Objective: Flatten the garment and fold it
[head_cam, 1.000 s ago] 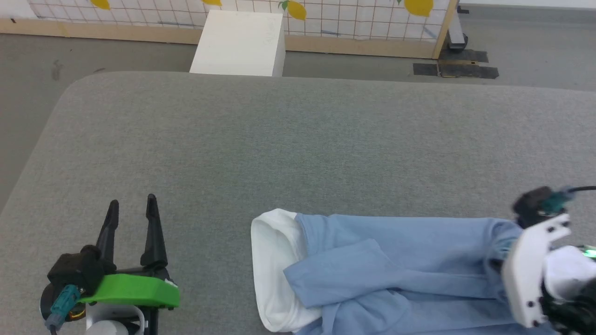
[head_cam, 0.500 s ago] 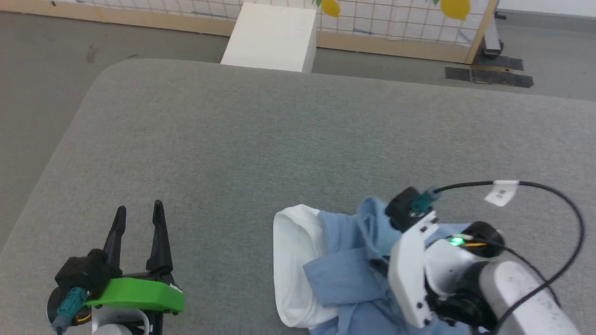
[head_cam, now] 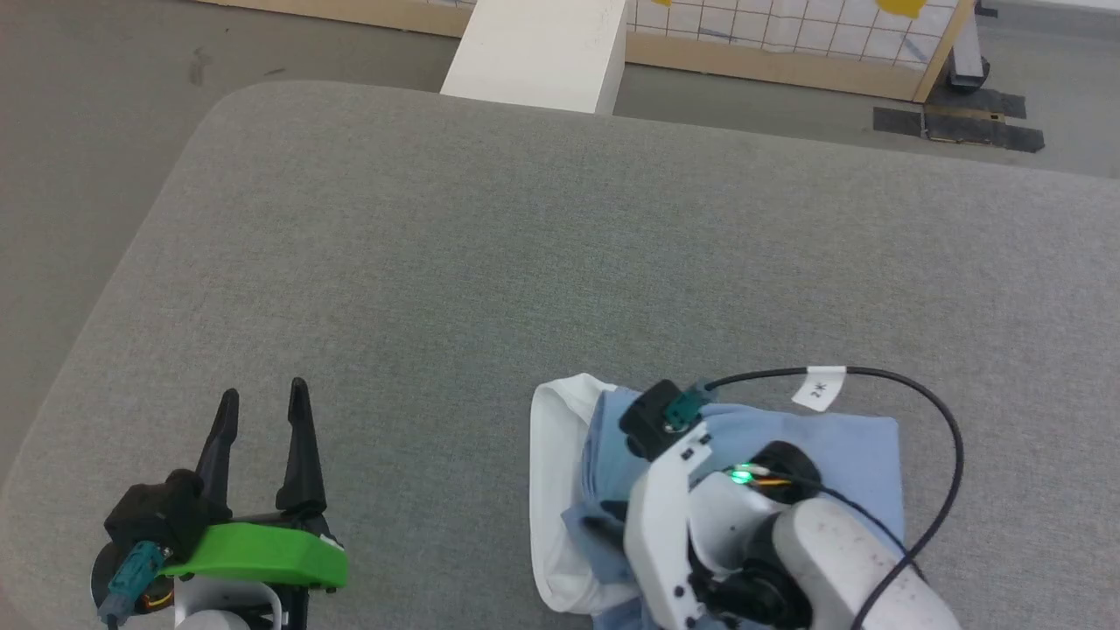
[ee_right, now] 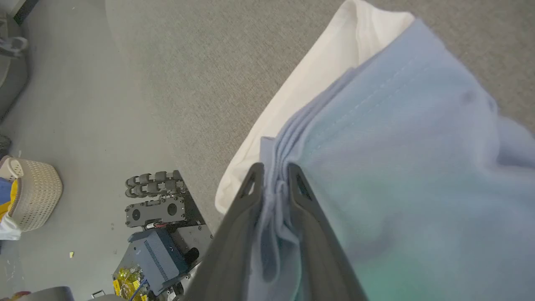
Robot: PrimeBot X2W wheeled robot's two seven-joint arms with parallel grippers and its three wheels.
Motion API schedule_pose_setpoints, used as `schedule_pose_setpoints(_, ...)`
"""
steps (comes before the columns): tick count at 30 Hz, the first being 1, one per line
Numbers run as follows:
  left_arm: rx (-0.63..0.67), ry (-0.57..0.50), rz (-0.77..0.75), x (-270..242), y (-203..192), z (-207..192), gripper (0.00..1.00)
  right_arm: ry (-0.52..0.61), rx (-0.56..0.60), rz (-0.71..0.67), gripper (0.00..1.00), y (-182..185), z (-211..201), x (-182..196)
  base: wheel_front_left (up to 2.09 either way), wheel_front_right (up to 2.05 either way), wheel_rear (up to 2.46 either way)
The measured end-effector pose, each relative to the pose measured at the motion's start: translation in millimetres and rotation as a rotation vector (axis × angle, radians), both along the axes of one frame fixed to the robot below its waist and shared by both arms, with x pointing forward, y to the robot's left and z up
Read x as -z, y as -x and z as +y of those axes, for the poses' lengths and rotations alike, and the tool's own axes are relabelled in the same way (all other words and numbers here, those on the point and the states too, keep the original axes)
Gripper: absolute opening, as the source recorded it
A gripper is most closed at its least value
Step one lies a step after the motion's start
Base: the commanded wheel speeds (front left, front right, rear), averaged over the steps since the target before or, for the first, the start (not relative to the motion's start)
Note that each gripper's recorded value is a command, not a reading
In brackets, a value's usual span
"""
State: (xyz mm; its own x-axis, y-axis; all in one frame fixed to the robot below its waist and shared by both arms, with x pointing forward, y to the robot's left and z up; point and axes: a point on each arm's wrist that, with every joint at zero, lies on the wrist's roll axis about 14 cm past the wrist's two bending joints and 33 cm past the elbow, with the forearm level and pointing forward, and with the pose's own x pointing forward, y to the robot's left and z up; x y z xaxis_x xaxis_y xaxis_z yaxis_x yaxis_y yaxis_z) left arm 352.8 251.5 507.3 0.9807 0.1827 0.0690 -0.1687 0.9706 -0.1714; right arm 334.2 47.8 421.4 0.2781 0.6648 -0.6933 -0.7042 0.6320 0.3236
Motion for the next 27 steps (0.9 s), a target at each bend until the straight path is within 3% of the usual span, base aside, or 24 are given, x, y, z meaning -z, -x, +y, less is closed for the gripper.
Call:
schedule_pose_setpoints(6,0.01,0.002,-0.011,-3,-3,-3,1.0,-0.16,-0.011,-0.058,1.0,-2,27,-38,0.0,0.0,0.0)
schedule_pose_setpoints(11,0.023,0.002,-0.032,-9,-8,-6,1.0,-0.23,0.091,-0.211,1.0,-34,6,-78,0.0,0.0,0.0)
schedule_pose_setpoints(16,0.054,-0.006,-0.06,-18,-12,-16,1.0,-0.131,0.301,-0.358,1.0,-71,-77,-92,0.0,0.0,0.0)
schedule_pose_setpoints(22,0.091,-0.009,-0.067,-20,-14,-29,1.0,0.068,0.527,-0.3,1.0,-56,-175,-53,0.0,0.0,0.0)
schedule_pose_setpoints(27,0.097,-0.01,-0.073,-21,-18,-32,1.0,0.156,0.566,-0.173,1.0,-27,-195,-12,0.0,0.0,0.0)
